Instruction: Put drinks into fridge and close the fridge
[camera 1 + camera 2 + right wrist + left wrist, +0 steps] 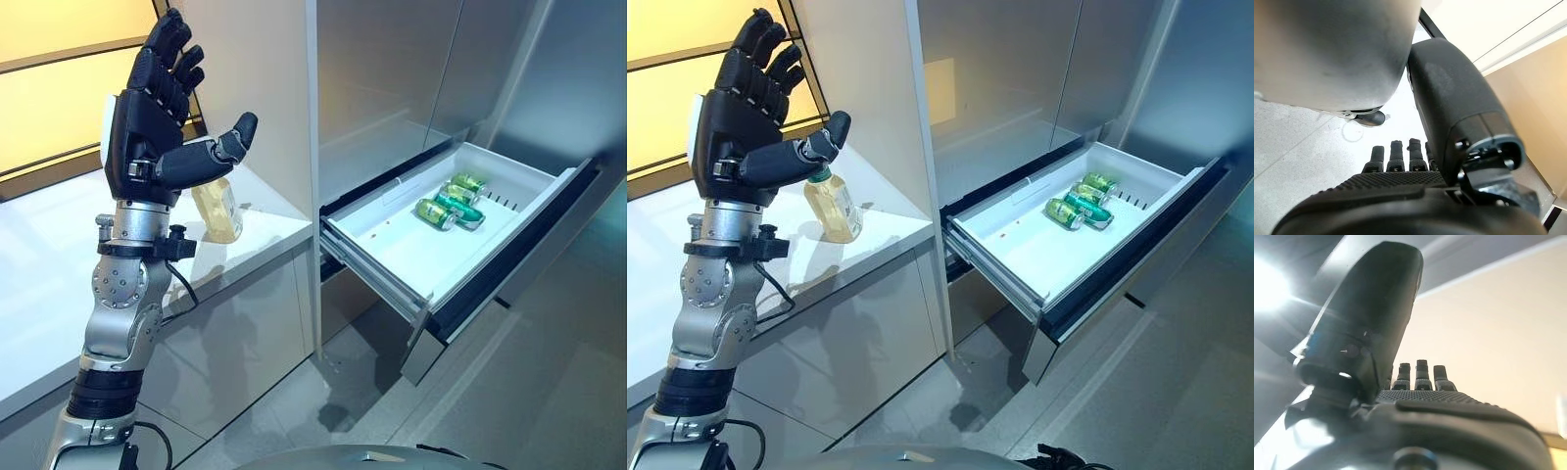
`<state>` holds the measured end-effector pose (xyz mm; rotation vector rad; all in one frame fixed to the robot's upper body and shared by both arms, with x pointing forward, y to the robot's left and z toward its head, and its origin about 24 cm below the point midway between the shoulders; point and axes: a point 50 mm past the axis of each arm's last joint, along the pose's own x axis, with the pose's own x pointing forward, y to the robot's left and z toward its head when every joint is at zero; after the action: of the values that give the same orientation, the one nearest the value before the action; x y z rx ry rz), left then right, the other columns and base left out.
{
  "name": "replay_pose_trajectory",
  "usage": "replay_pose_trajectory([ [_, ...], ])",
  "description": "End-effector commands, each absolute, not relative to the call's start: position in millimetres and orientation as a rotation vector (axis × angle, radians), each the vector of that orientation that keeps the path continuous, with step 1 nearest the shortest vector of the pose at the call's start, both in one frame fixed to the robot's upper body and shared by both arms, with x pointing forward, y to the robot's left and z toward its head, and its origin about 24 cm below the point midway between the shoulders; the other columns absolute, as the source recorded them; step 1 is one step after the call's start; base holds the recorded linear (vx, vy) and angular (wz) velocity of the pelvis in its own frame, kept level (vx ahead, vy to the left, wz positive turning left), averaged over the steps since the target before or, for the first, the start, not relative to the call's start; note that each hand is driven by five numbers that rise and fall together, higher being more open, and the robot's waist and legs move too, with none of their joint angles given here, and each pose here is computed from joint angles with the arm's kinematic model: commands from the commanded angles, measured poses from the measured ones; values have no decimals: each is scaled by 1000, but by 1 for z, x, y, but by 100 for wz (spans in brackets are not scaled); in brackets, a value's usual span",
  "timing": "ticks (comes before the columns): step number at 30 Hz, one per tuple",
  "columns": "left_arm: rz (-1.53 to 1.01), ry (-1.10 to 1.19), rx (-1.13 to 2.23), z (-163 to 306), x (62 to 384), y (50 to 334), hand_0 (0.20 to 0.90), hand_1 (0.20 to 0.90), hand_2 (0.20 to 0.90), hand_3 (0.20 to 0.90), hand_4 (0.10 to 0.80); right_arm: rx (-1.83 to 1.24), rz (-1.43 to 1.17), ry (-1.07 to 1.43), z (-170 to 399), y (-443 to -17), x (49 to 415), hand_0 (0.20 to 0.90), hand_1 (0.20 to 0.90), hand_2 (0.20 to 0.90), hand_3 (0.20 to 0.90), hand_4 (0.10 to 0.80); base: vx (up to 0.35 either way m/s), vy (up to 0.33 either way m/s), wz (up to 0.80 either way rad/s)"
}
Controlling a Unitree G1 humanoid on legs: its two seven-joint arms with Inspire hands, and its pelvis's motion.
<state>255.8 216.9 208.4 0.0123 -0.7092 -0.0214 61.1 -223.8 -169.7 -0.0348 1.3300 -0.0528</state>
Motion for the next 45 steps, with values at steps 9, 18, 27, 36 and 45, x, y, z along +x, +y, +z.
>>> replay_pose_trajectory([
  [9, 124, -839, 68, 246, 265, 226, 900, 900, 900, 900, 800, -20, 22, 1334, -173, -202, 69, 900, 900, 900, 900, 800, 10, 5, 3],
  [18, 176, -740, 134, 234, 278, 235, 900, 900, 900, 900, 800, -43, 43, 1345, -171, -209, 70, 900, 900, 900, 900, 800, 0, 0, 0],
  [27, 179, -616, 187, 218, 291, 239, 900, 900, 900, 900, 800, -60, 60, 1351, -171, -213, 70, 900, 900, 900, 900, 800, 2, 3, -1],
  [36, 215, -470, 212, 190, 301, 245, 900, 900, 900, 900, 800, -72, 65, 1353, -170, -215, 70, 900, 900, 900, 900, 800, 0, 0, 0],
  [45, 290, -381, 225, 168, 307, 256, 900, 900, 900, 900, 800, -77, 74, 1358, -170, -216, 70, 900, 900, 900, 900, 800, 6, 3, -1],
])
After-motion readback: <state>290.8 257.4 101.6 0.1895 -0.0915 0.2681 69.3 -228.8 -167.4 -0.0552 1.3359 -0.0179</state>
